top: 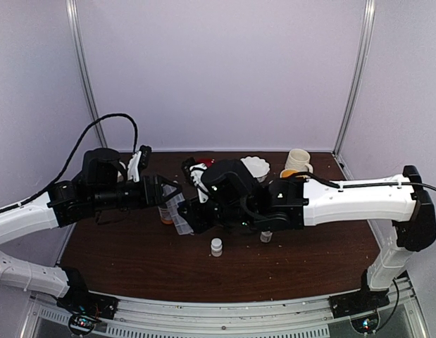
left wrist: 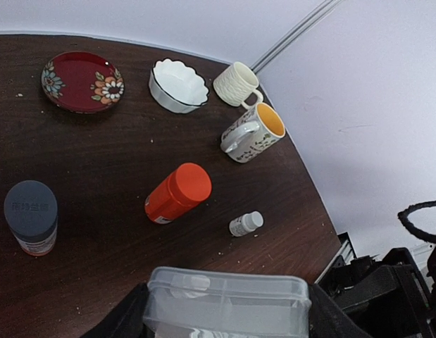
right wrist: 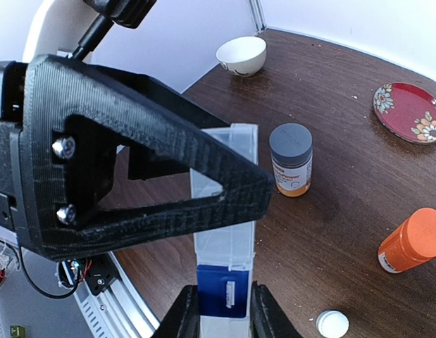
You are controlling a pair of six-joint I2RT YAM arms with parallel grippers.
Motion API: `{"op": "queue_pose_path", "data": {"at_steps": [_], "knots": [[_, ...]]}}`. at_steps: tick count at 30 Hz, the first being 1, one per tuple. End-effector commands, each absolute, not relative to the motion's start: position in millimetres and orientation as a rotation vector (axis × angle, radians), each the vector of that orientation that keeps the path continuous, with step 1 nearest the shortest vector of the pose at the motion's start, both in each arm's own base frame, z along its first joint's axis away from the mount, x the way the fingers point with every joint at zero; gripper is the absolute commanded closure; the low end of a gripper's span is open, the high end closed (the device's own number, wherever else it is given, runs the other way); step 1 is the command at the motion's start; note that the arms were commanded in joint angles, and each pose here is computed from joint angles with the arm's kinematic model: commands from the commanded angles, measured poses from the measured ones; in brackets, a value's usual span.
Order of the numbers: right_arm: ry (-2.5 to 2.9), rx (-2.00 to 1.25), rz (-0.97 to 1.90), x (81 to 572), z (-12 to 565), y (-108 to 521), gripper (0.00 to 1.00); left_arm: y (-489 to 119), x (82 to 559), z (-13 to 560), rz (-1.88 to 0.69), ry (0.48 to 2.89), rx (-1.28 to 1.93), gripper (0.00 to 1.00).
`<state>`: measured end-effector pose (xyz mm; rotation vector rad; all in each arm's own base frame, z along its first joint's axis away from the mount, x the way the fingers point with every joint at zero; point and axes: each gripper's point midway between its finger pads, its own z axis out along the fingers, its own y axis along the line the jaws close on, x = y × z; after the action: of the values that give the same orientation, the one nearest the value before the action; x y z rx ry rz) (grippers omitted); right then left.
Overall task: Sort the pills into containers
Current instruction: Open the lid of the pill container.
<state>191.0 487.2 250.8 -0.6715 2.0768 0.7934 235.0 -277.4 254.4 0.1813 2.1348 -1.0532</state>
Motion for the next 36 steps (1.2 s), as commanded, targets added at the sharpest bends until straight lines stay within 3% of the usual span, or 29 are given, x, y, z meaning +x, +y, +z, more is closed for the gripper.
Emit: {"op": "queue_pose_path", "data": {"at_steps": [1, 8, 15, 21, 28, 36], "knots": [[1.994, -0.634, 1.000, 181, 290, 487, 0.75, -284, 231, 274, -1.111, 2.029, 0.258, 0.60], [1.969, -0.616, 1.141, 177, 298, 482, 0.74, -289, 226, 284, -1.172, 1.970, 0.299, 0.60], [1.938, -0.599, 1.252, 173, 306, 477, 0.64, -292, 222, 290, -1.207, 1.937, 0.320, 0.60], [1.966, -0.610, 1.111, 180, 300, 471, 0.45, -287, 226, 287, -1.166, 1.973, 0.278, 0.61], [2.050, -0.618, 0.830, 192, 284, 477, 0.48, -286, 228, 289, -1.161, 1.983, 0.262, 0.61], [2.075, -0.654, 0.769, 192, 273, 486, 0.50, -286, 228, 289, -1.168, 1.984, 0.255, 0.61]]}}
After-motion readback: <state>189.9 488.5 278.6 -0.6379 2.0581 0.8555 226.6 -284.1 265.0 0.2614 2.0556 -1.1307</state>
